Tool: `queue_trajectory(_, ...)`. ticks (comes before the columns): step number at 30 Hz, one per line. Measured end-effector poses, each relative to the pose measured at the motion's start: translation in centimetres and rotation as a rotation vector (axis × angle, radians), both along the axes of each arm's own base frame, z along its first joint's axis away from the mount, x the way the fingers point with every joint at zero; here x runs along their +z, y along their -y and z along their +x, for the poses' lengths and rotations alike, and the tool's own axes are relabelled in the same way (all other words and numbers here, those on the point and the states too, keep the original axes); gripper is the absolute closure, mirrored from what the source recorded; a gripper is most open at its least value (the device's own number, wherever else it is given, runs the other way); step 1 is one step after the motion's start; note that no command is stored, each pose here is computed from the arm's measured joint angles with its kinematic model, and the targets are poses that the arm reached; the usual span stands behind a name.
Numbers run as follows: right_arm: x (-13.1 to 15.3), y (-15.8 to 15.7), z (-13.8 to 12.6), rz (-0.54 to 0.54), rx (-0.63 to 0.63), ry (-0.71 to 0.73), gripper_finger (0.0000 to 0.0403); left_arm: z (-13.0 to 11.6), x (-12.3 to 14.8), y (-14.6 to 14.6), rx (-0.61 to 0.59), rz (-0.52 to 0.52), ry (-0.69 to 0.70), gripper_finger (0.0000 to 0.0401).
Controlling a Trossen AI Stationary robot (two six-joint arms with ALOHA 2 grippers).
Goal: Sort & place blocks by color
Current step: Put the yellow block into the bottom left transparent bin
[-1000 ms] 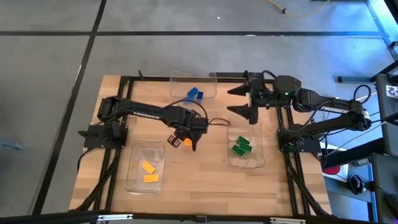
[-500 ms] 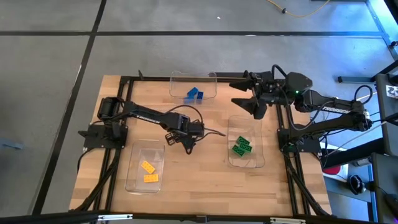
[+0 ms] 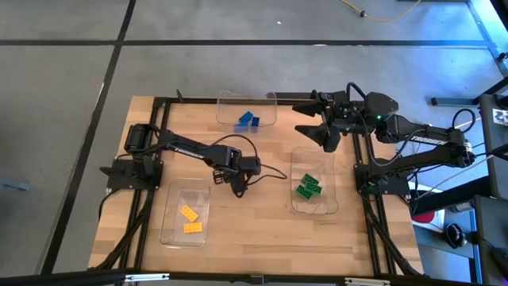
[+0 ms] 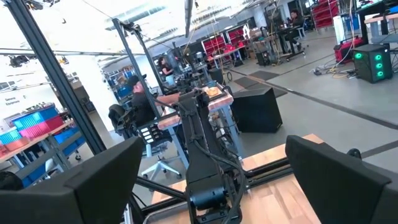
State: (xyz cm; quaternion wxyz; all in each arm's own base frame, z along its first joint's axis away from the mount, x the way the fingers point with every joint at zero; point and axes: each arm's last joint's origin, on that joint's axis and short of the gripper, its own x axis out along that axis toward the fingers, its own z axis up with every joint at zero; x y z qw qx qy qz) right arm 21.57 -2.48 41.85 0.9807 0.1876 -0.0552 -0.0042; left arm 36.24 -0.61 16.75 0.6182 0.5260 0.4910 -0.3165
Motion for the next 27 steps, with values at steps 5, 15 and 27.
queue_trajectory(5, 0.0, 0.0, 0.0, 0.000, 0.000, 0.000, 0.0004, 0.2, -0.6, -0.1, -0.013, -0.048, -0.011, 0.0189)
queue_trajectory(15, 0.0, 0.0, 0.0, 0.001, 0.000, -0.001, 0.0004, 0.3, -2.4, 0.2, -0.031, -0.009, -0.086, 0.0192)
queue_trajectory(27, 0.0, 0.0, 0.0, -0.036, -0.004, -0.003, 0.0004, 1.2, -1.0, -0.5, 0.232, -0.086, -0.061, 0.0276)
